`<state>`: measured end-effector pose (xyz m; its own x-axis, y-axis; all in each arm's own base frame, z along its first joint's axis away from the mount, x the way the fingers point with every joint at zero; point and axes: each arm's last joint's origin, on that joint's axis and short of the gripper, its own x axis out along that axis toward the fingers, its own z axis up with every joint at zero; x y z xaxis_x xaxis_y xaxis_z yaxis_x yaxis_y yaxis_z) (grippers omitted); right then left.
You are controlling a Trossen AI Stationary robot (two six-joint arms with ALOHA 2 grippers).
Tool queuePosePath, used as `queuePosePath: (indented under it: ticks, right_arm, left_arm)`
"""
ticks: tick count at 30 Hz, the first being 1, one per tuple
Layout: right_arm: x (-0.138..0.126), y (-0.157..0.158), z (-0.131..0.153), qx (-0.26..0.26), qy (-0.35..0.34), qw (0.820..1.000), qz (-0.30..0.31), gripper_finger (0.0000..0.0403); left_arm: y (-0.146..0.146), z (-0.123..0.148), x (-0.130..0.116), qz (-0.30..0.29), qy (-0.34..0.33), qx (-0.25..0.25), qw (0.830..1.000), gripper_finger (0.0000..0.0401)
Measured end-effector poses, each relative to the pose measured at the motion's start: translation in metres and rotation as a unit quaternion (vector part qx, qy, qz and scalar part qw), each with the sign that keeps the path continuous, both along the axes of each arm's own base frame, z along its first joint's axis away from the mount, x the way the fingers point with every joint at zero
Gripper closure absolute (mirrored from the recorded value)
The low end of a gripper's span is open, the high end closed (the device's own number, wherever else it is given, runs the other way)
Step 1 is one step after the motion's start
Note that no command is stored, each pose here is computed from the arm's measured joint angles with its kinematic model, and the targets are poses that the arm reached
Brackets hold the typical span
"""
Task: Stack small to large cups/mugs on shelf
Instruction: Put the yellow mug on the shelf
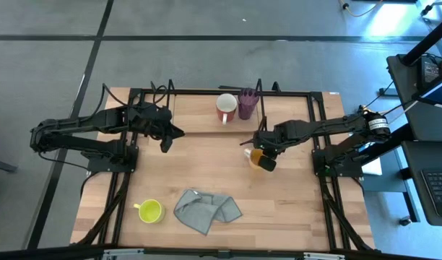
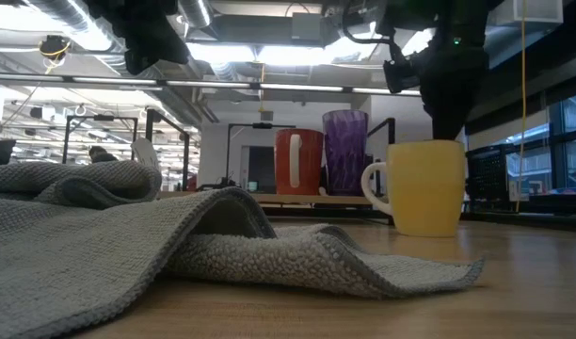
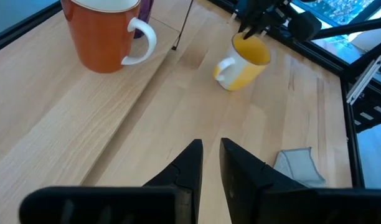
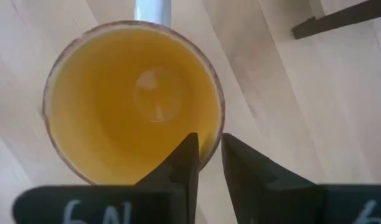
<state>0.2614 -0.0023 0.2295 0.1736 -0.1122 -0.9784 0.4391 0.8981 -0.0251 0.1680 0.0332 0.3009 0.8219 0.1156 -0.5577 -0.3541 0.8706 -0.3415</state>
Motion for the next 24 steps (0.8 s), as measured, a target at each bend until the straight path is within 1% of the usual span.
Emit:
queuePosePath:
  ticks: [7,12,20,24]
  right_arm:
    - [0.003,0.0,0.007,0.001,-0.013,1.0,-0.008,0.0331]
    - [0.008,-0.001,0.017,-0.021,-0.032,0.999,-0.013,0.0331]
    - [0.012,-0.002,0.027,-0.023,-0.052,0.998,-0.018,0.0332]
    - [0.017,-0.003,0.033,-0.012,-0.082,0.996,-0.044,0.0332]
  left_arm:
    - [0.0,0.0,0.0,-0.002,0.0,0.002,1.0,0.0352]
    - [0.0,0.0,0.0,-0.002,0.0,0.002,1.0,0.0352]
    - [0.0,0.0,0.0,-0.002,0.0,0.003,1.0,0.0352]
    - [0.0,0.0,0.0,-0.007,0.001,0.009,1.0,0.0352]
